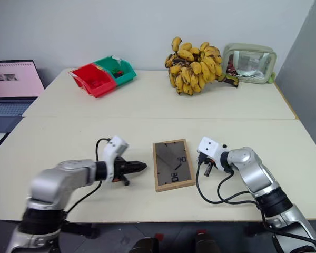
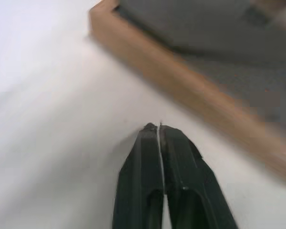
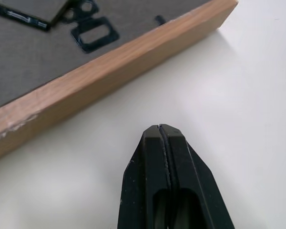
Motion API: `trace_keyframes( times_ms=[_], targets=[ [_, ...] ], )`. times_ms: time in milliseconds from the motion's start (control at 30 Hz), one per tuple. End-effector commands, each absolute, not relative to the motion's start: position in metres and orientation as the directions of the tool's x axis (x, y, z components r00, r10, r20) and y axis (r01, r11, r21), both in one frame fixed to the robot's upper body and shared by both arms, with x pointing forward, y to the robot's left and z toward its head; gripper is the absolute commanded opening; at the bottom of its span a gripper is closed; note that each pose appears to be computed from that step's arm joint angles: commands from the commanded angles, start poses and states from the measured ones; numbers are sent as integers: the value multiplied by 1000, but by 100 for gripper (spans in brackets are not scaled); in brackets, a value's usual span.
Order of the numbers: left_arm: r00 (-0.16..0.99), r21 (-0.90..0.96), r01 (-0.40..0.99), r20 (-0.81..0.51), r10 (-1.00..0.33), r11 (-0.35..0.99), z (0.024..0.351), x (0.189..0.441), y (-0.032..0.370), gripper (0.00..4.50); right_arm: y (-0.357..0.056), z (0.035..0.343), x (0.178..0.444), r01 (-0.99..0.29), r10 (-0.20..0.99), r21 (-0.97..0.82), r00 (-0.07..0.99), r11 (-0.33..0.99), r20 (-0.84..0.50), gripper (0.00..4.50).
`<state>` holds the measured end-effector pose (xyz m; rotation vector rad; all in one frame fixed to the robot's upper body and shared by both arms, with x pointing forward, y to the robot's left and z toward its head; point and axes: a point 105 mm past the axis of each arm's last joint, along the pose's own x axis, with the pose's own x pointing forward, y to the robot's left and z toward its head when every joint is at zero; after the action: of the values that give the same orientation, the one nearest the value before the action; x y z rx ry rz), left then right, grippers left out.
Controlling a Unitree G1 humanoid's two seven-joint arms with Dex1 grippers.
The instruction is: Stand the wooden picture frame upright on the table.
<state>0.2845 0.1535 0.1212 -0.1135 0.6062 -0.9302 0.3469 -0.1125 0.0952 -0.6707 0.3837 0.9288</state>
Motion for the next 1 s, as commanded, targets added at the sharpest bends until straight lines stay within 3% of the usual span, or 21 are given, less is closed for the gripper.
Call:
trace_keyframes(
  times_ms=[33, 233, 400, 600, 1000],
  targets=[
    [384, -563, 638, -358, -851, 525, 140, 268, 163, 124, -108, 98, 351, -835, 635, -359, 551, 418, -541, 0],
    [363, -764, 483, -271, -892, 428, 130, 262, 170, 231, -107, 93, 353, -840, 640, -354, 542, 410, -545, 0],
    [398, -787, 399, -313, -863, 469, 107, 264, 161, 343, -102, 90, 352, -841, 643, -353, 541, 410, -542, 0],
    [411, -811, 351, -316, -855, 468, 93, 267, 149, 439, -92, 87, 350, -841, 651, -343, 540, 418, -533, 0],
    [353, -833, 311, -346, -869, 458, 72, 266, 117, 439, -63, 87, 338, -848, 685, -304, 529, 434, -501, 0]
  ],
)
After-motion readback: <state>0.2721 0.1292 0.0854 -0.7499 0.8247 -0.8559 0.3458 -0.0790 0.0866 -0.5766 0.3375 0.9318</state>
